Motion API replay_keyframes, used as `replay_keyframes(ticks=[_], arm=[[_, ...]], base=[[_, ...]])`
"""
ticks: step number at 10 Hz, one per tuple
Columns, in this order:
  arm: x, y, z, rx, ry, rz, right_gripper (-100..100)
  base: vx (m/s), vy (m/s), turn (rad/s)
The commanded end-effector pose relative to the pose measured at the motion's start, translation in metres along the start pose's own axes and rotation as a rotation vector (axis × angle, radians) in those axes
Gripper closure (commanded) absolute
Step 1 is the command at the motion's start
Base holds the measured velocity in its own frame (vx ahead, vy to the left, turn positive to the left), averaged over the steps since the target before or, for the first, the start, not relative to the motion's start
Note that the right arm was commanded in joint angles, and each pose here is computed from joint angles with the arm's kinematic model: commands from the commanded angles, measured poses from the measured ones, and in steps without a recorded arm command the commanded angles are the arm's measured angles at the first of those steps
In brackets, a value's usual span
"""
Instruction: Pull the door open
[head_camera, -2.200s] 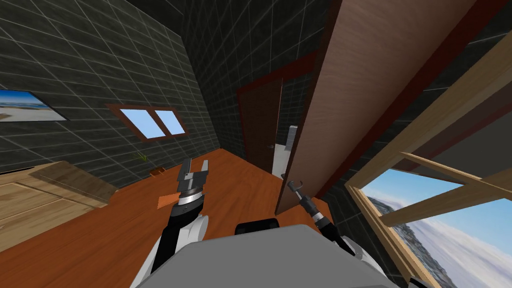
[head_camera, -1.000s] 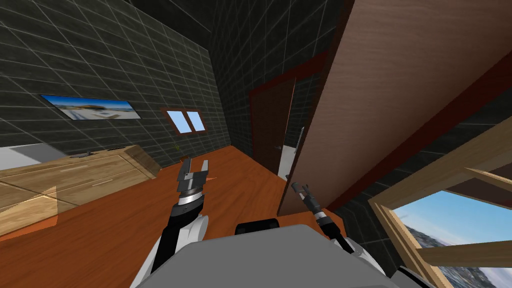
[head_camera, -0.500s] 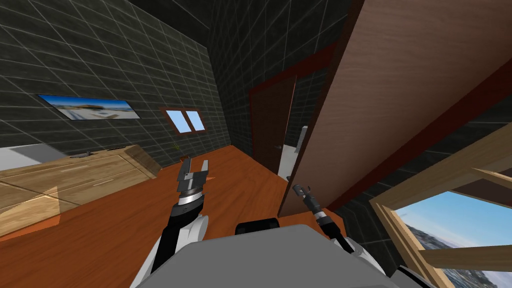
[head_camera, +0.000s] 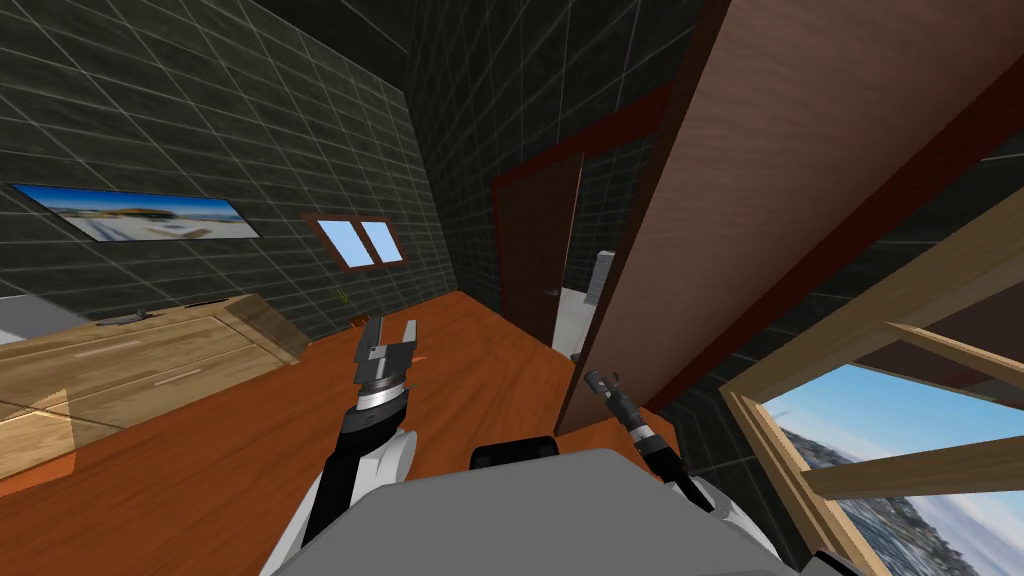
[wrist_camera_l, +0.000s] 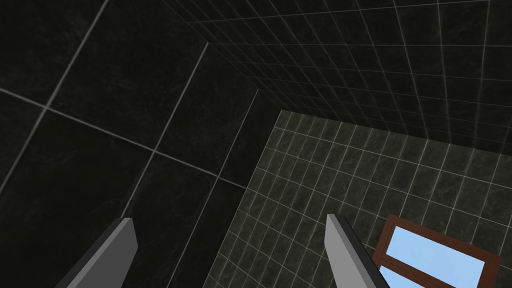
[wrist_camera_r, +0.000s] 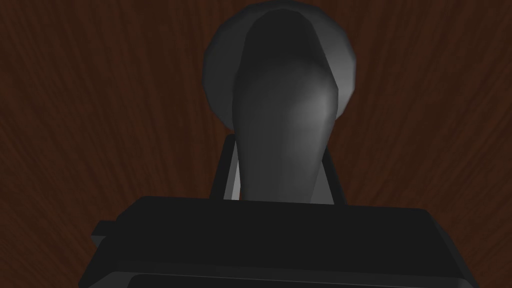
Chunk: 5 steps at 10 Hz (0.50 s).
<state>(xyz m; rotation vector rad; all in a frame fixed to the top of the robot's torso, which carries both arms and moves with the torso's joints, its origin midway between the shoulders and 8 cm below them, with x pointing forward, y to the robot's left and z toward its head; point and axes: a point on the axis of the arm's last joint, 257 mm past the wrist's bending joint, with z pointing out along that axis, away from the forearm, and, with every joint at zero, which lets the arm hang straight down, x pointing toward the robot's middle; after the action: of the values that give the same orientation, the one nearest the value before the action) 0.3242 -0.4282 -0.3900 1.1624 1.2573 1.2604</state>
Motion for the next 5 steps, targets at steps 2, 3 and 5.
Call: replay_keyframes(ticks=[2, 3, 5], arm=[[0.02, -0.005, -0.0097, 0.007, 0.048, 0.007, 100], [0.02, -0.005, -0.0097, 0.007, 0.048, 0.007, 100], [0.034, -0.005, -0.0168, 0.007, 0.092, 0.007, 100]], base=[[-0.042, -0.008, -0.079], [-0.032, -0.017, -0.023], [-0.035, -0.011, -0.075]])
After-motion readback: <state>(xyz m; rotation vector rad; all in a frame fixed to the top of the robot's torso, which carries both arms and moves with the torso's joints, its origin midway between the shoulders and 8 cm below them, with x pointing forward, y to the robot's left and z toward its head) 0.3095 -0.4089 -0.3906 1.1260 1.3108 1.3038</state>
